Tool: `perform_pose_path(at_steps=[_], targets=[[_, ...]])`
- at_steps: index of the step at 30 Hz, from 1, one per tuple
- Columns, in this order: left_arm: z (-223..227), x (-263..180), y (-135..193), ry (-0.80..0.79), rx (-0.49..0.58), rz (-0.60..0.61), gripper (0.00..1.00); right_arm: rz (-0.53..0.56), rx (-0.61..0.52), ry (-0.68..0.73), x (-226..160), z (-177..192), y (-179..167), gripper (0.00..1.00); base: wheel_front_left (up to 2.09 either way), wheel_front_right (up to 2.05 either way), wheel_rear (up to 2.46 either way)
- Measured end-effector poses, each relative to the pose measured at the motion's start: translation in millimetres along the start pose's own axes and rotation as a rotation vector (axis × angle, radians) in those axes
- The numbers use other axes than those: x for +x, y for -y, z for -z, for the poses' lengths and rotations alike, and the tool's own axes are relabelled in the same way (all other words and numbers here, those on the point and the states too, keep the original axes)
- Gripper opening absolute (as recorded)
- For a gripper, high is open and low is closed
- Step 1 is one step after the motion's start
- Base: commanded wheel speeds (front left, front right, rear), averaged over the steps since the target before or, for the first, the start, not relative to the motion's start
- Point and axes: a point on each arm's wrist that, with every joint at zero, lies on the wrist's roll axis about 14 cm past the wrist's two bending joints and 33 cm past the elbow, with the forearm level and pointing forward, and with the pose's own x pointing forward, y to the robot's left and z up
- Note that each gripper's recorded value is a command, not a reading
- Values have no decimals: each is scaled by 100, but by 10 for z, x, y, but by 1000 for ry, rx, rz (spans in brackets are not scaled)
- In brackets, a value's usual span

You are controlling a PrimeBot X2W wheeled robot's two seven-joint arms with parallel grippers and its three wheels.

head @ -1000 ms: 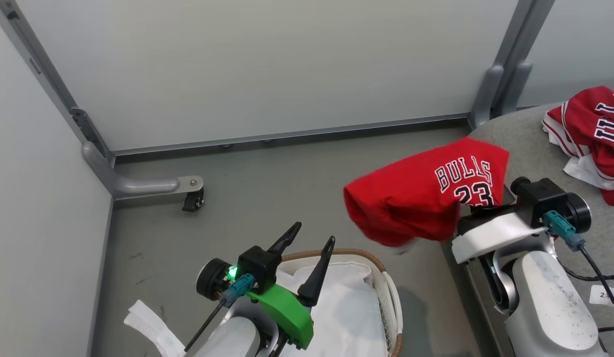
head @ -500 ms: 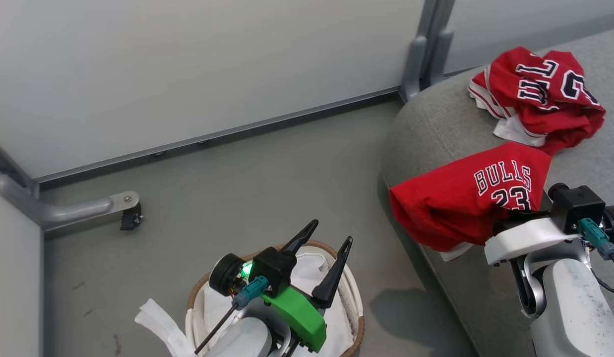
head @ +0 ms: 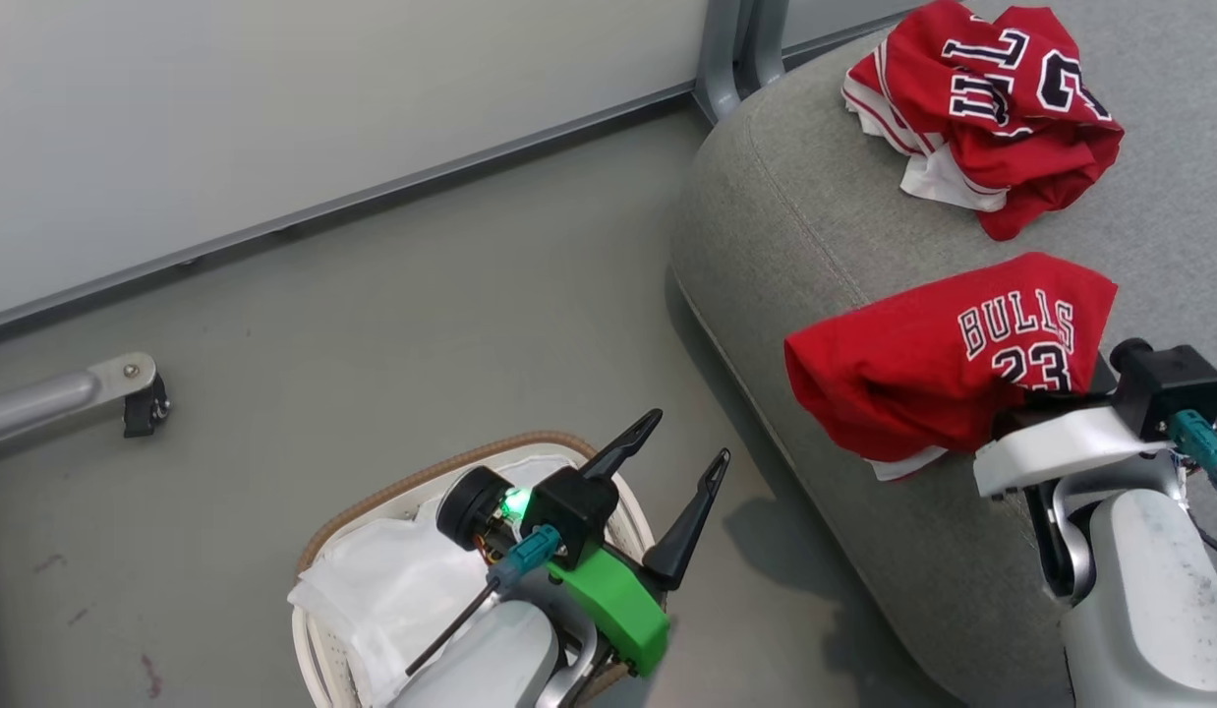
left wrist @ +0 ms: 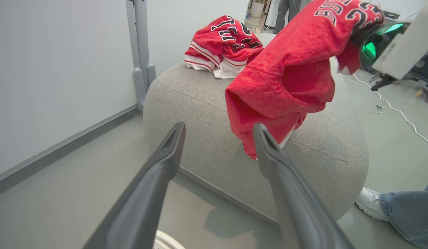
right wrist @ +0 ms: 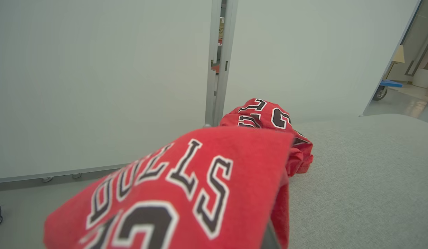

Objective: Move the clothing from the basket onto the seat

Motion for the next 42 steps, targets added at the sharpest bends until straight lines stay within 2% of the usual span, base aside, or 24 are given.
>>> perform_pose_path(at_steps=[7,14,20,25,27,30,32,33,35,40,42], targets=[[72,40,-202,-4,-16,-13,100,-15,-20,49,449,-110,-88,0,0,0,0],[222,38,-554,-24,-19,-49,100,-43,-105,204,1304,-646,-89,0,0,0,0],[380,43,-829,-39,-30,-73,100,44,-199,327,1943,-1199,313,0,0,0,0],[510,38,-1093,-45,-34,-105,100,146,-242,331,2287,-1298,729,0,0,0,0],[592,23,-1175,-54,-42,-117,100,173,-268,295,2355,-1161,849,0,0,0,0],[738,0,-1259,-73,-64,-131,100,202,-302,189,2389,-724,997,0,0,0,0],[829,-11,-1313,-82,-82,-142,100,217,-301,85,2340,-275,1071,0,0,0,0],[967,-42,-1379,-102,-99,-153,100,236,-275,-71,2175,395,1131,0,0,0,0],[1061,-69,-1420,-117,-110,-160,100,245,-259,-150,2057,740,1134,0,0,0,0],[1255,-113,-1494,-147,-128,-173,100,252,-230,-299,1726,1391,1076,0,0,0,0],[1293,-111,-1498,-152,-133,-171,100,254,-225,-338,1599,1537,1066,0,0,0,0]])
